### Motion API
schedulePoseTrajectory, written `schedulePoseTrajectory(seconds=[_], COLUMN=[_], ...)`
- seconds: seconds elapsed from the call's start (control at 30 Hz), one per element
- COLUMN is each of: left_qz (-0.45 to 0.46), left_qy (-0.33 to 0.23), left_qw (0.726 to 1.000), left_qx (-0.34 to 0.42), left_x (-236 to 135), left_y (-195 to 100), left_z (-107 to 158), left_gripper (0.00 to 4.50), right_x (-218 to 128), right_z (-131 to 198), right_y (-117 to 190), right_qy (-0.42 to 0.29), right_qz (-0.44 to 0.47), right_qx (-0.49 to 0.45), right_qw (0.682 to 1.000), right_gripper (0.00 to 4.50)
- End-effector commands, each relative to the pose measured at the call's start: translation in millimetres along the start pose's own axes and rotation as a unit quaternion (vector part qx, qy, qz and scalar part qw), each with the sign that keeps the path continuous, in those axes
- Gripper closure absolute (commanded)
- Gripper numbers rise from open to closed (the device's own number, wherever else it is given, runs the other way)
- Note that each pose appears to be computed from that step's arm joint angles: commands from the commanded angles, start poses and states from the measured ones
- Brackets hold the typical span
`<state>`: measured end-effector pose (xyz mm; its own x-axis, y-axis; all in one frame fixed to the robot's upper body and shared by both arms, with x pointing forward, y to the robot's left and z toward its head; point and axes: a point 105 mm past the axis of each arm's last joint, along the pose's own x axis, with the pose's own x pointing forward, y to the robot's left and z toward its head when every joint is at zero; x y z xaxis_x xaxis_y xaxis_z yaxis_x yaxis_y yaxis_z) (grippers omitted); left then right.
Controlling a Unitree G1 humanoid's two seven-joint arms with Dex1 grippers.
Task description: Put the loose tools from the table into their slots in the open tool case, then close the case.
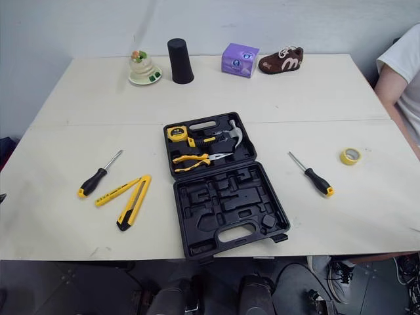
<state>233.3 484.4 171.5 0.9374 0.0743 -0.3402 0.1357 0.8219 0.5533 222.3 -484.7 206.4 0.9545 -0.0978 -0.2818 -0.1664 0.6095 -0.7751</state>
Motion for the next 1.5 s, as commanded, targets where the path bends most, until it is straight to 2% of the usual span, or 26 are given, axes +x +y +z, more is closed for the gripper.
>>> schedulePoseTrajectory(seconds=[0.03,0.17,0.3,0.5,0.63,0.7,0.77,0.8,0.87,1.03,1.1,1.13,1.2,1.27,1.4,1.5], left_qz=[-0.001,-0.039,-0.135,-0.214,-0.283,-0.306,-0.325,-0.337,-0.363,-0.401,-0.413,-0.417,-0.411,-0.414,-0.447,-0.449], left_qy=[-0.039,-0.093,-0.148,-0.186,-0.201,-0.203,-0.202,-0.199,-0.191,-0.183,-0.173,-0.168,-0.167,-0.166,-0.151,-0.148], left_qw=[0.999,0.994,0.98,0.959,0.936,0.929,0.923,0.919,0.911,0.897,0.893,0.892,0.894,0.893,0.88,0.879], left_qx=[-0.008,-0.034,0.004,0.024,0.051,0.052,0.045,0.039,0.04,0.038,0.053,0.058,0.056,0.057,0.059,0.061], left_x=[-2.3,3.3,20.3,33.1,42.6,45.0,47.8,50.3,53.8,60.9,65.6,67.2,75.7,81.1,83.3,87.5], left_y=[5.4,-4.7,-45.3,-89.0,-135.6,-152.2,-165.5,-174.6,-192.5,-219.0,-228.6,-231.1,-236.7,-245.2,-268.9,-275.2], left_z=[16.8,36.0,77.2,119.9,151.4,162.2,169.1,171.7,175.1,184.1,183.3,182.6,187.7,191.9,192.5,193.4], left_gripper=[0.03,0.03,0.03,0.03,0.03,0.03,0.0,0.27,0.86,3.27,4.2,4.43,4.43,4.43,4.43,4.43], right_x=[6.0,18.5,45.1,60.2,67.9,71.3,75.1,78.4,84.8,103.0,109.8,112.4,121.9,129.1,137.2,141.1], right_z=[10.5,24.3,84.6,143.0,186.2,199.8,209.8,213.2,219.4,228.6,231.4,232.6,243.3,248.1,255.5,259.2], right_y=[-2.1,7.2,32.8,67.1,105.2,114.8,124.1,132.8,147.4,167.0,177.4,179.7,182.1,185.4,196.2,198.9], right_qy=[-0.026,-0.064,-0.169,-0.234,-0.265,-0.273,-0.276,-0.27,-0.265,-0.244,-0.232,-0.23,-0.236,-0.232,-0.229,-0.229], right_qz=[-0.003,0.027,0.11,0.191,0.269,0.285,0.3,0.313,0.332,0.346,0.36,0.361,0.349,0.34,0.354,0.356], right_qx=[0.019,0.058,0.093,0.082,0.063,0.069,0.067,0.053,0.027,-0.01,-0.041,-0.049,-0.038,-0.065,-0.06,-0.062], right_qw=[0.999,0.996,0.975,0.95,0.924,0.916,0.911,0.909,0.905,0.906,0.903,0.902,0.906,0.909,0.905,0.904], right_gripper=[0.0,0.0,0.0,0.0,0.0,0.0,0.52,0.83,1.78,4.46,4.5,4.5,4.5,4.5,4.5,4.5])
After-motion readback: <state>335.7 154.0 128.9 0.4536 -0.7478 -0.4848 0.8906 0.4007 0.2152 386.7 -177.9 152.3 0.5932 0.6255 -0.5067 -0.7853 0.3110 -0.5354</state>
